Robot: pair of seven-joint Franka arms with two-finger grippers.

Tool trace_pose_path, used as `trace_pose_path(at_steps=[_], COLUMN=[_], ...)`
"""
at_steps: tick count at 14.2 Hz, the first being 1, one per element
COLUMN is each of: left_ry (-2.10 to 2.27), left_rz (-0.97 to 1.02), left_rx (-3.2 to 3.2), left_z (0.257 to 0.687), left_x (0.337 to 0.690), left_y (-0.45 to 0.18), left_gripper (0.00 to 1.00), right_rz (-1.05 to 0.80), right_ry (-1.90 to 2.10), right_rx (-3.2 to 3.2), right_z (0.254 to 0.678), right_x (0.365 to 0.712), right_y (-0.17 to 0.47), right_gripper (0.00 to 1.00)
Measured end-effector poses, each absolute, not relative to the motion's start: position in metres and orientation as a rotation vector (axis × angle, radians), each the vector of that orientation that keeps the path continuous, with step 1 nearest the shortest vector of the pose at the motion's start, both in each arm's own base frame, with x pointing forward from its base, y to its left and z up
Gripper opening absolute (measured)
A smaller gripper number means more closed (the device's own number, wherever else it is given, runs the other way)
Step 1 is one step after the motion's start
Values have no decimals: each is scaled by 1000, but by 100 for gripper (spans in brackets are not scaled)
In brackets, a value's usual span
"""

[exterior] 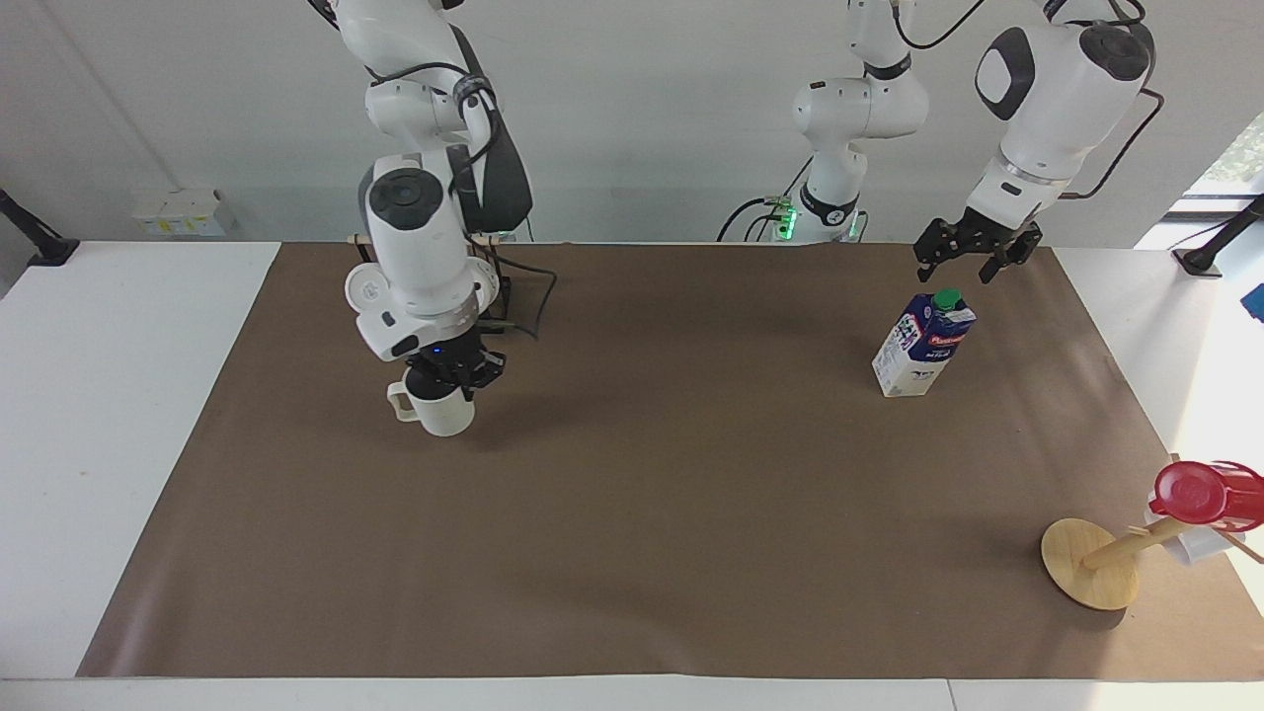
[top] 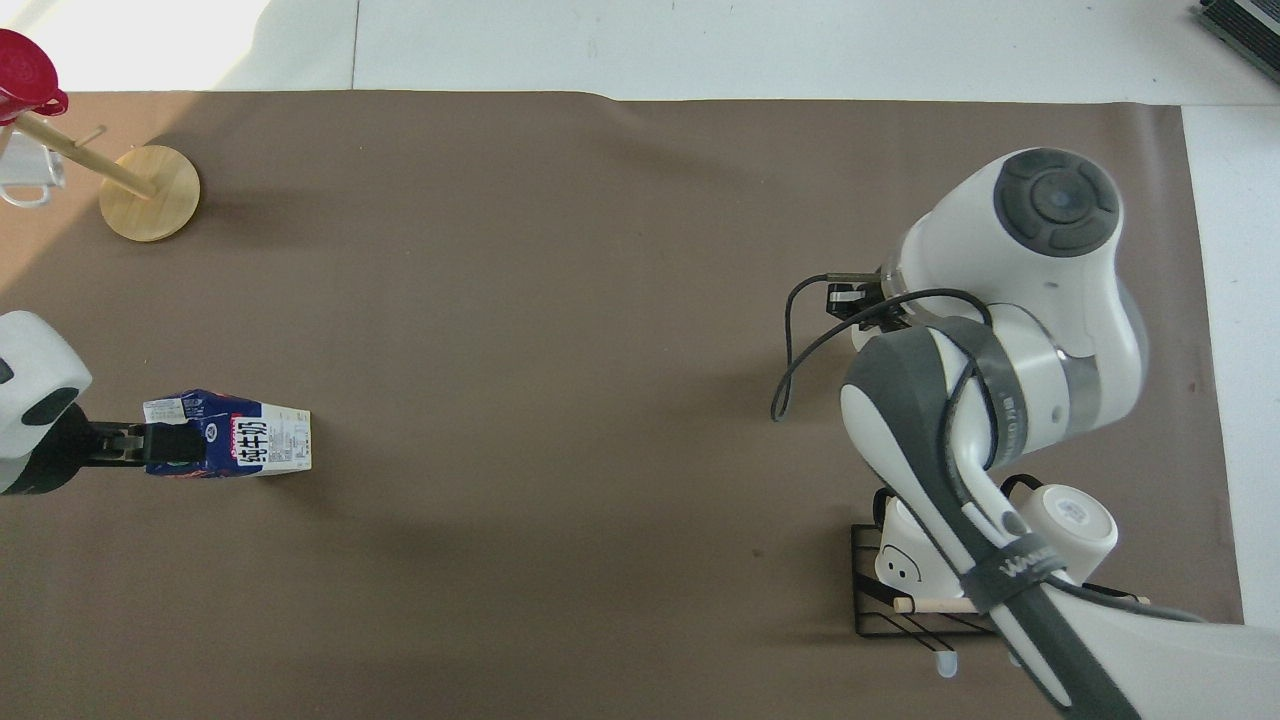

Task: Place cup and milk on table
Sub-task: 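Lift the mug with the right gripper while the left gripper grasps the carton, then carry the mug toward the table center while the left gripper lifts the carton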

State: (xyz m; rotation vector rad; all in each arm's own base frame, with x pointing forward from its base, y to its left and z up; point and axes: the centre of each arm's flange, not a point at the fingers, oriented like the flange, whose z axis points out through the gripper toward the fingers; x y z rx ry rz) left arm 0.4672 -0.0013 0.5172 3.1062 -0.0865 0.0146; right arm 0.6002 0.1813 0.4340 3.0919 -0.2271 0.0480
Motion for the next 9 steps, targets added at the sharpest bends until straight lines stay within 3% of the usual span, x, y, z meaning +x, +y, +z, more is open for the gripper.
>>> trace_pose_path(at_steps=[9], left_ry=[-88], left_rz=[43], left_rx=[3109], left_z=[469], left_x=[471], left_y=[4], left_gripper=[100], right_rz=[10], right_ry=[-302], right_rx=[3099], right_z=[391], right_x=[562], right_y=[307], right_gripper=[4])
